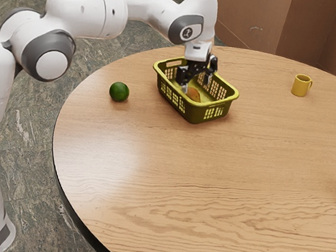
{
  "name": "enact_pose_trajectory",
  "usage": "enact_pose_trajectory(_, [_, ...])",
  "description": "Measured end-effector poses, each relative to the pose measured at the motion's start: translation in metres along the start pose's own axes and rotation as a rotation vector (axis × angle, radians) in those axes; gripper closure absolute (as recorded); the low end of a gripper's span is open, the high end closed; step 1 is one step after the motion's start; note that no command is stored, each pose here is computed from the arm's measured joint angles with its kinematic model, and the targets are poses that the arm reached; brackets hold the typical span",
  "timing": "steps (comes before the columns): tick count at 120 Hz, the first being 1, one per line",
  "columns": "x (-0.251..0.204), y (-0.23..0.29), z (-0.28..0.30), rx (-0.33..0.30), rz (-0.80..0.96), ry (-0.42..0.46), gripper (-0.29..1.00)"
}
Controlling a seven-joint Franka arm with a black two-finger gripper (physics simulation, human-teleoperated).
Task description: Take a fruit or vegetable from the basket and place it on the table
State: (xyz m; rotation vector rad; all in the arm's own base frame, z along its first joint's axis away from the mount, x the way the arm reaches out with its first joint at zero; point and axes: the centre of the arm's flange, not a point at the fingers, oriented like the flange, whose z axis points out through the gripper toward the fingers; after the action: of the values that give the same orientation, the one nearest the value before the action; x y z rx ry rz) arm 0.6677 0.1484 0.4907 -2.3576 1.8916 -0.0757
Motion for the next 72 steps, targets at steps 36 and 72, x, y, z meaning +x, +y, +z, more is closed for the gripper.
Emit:
enact_pose_trajectory(36, [-0.018,-0.01,0.001,0.069,-0.052,0.011,0.01])
enact_pose_trajectory(72, [-0.027,-0.016,0.021,0.068,-0.083,0.028,0.01])
